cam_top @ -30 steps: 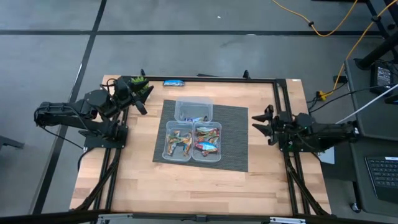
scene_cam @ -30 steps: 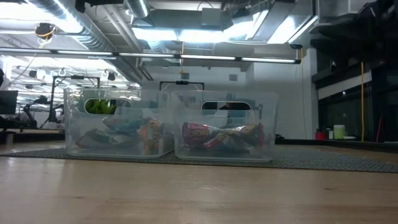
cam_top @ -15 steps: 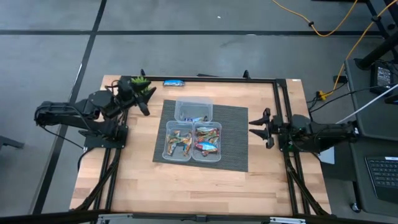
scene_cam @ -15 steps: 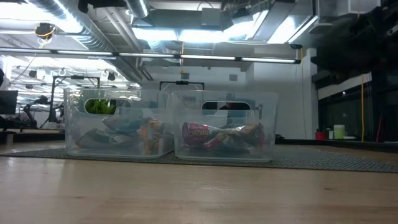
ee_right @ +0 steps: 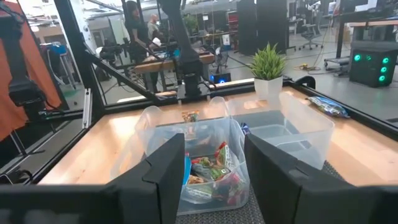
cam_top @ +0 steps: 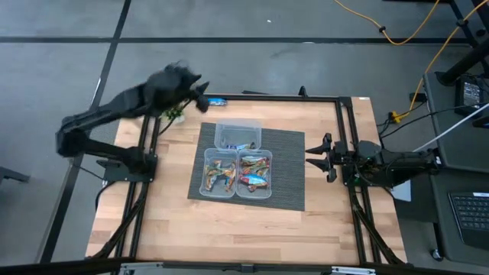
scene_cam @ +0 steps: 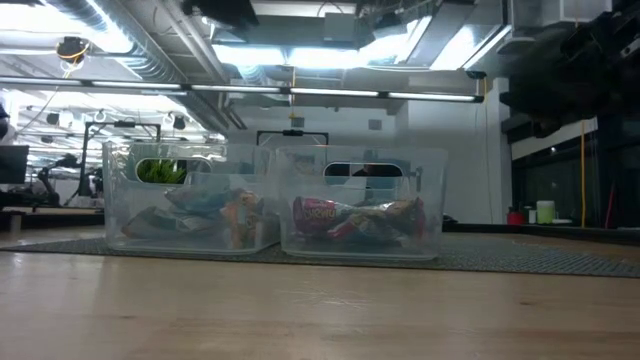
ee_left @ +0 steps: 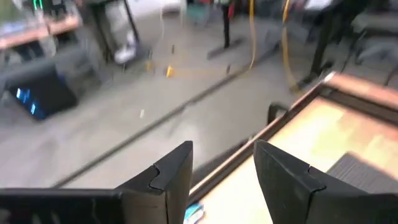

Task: Pick and place Granola Bars by type
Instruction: Put the blue granola bar into the top transparent bin

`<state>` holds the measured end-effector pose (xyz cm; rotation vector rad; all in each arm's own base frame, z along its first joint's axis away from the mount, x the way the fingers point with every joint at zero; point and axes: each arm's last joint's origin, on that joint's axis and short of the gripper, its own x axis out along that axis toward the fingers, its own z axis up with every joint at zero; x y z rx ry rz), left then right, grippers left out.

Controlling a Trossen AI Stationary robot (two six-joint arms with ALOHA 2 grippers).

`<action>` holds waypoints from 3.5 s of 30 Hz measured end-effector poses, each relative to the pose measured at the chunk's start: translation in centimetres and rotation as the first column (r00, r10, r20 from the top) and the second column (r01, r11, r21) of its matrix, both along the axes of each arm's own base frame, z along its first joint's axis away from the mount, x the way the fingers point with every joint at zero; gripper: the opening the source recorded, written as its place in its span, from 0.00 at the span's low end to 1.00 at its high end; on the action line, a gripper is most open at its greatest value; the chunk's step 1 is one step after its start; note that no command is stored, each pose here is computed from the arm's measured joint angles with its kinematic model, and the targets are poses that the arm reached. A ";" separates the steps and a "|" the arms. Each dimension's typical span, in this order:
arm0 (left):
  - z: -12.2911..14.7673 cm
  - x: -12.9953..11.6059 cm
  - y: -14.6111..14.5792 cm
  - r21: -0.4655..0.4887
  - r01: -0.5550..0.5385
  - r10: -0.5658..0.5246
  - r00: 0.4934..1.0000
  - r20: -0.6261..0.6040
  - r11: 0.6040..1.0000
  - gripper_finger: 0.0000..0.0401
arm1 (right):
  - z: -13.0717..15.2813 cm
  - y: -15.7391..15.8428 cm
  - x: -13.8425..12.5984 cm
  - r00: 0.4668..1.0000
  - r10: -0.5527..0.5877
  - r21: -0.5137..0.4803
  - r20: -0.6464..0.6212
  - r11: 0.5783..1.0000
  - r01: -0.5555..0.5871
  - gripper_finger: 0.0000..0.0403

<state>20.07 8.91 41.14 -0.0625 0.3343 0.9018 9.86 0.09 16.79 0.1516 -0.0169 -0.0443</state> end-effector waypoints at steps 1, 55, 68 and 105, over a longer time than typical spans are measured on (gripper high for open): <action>0.4 0.6 1.1 -0.029 -0.012 0.012 1.000 -0.028 1.000 0.41 | 0.0 0.0 0.0 1.000 0.000 0.000 0.000 1.000 0.000 0.42; -23.5 6.8 23.5 -0.647 0.120 -0.633 0.401 -0.663 0.753 0.53 | 0.0 0.0 0.0 1.000 0.000 -0.002 0.000 1.000 0.000 0.42; -26.7 8.4 22.9 -0.691 0.097 -0.671 0.366 -0.645 0.716 0.45 | 0.0 0.0 0.0 1.000 0.000 -0.002 0.000 1.000 0.000 0.42; 7.6 -3.4 3.5 -0.196 0.290 -0.318 0.940 -0.127 0.937 0.06 | 0.0 0.0 0.0 1.000 0.000 -0.002 0.000 1.000 0.000 0.42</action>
